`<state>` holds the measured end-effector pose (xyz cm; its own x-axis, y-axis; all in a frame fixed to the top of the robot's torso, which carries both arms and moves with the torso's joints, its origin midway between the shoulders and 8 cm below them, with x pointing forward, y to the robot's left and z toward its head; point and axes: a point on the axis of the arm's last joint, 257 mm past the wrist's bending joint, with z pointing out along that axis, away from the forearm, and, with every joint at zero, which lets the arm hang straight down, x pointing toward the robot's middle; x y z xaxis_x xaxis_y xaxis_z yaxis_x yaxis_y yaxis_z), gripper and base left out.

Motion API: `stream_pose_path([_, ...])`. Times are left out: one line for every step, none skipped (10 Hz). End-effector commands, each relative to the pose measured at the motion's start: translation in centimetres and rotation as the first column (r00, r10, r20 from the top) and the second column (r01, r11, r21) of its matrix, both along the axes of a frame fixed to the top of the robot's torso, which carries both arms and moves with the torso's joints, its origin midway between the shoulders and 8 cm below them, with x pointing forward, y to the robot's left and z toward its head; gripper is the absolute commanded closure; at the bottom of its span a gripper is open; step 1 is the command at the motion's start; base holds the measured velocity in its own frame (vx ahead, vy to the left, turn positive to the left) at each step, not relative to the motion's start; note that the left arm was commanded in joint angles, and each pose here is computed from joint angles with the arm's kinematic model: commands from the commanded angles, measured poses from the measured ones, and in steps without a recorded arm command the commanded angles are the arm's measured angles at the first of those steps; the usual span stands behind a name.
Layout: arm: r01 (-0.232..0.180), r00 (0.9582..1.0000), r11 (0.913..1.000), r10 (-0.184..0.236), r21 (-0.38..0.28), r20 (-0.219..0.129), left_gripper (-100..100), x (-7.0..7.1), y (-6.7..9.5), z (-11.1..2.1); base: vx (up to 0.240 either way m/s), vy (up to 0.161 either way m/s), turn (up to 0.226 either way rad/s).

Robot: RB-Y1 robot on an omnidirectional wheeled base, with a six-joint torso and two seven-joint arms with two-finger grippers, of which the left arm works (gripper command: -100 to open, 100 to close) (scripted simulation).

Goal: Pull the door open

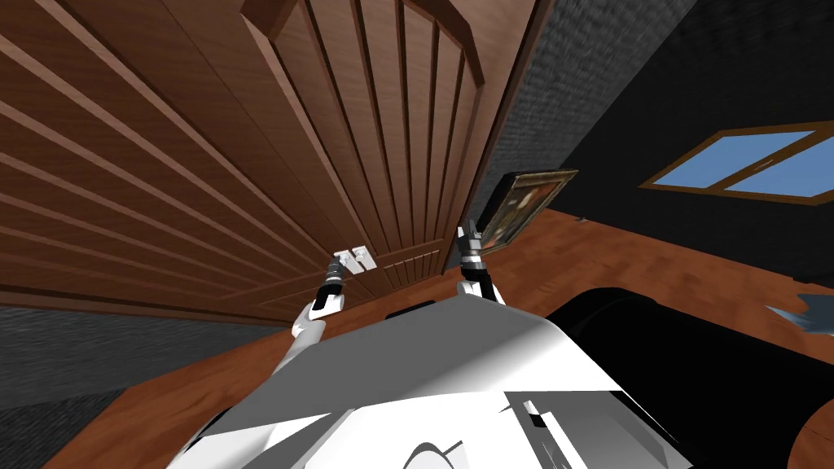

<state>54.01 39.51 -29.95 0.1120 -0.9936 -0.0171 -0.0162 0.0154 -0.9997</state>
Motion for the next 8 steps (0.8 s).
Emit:
stream_pose_path([-0.005, 1.0, 1.0, 0.005, 0.001, -0.003, 100, -0.1, 0.3, -0.1, -0.017, 0.011, -0.013])
stream_pose_path([-0.005, 1.0, 1.0, 0.005, 0.001, -0.003, 100, -0.1, 0.3, -0.1, -0.006, 0.001, 0.004])
stream_pose_path([-0.005, 1.0, 1.0, 0.005, 0.001, -0.003, 100, -0.1, 0.3, -0.1, 0.0, 0.0, 0.0])
stream_pose_path([-0.027, 0.9994, 0.9996, 0.027, 0.01, -0.022, 100, -1.0, 2.0, -0.8, -0.096, 0.078, 0.13])
stream_pose_path([-0.032, 0.9991, 0.9994, 0.033, 0.013, -0.026, 100, -1.3, 2.5, -0.9, -0.179, 0.127, 0.134])
stream_pose_path([-0.042, 0.9986, 0.9989, 0.042, 0.019, -0.033, 100, -1.7, 3.3, -1.1, -0.204, 0.1, 0.102])
stream_pose_path([-0.024, 0.9995, 0.9996, 0.024, 0.013, -0.023, -100, -1.1, 2.3, -0.9, -0.197, 0.06, 0.012])
stream_pose_path([-0.013, 0.9997, 0.9999, 0.014, 0.009, -0.019, -100, -1.0, 1.8, -0.8, -0.182, 0.032, -0.049])
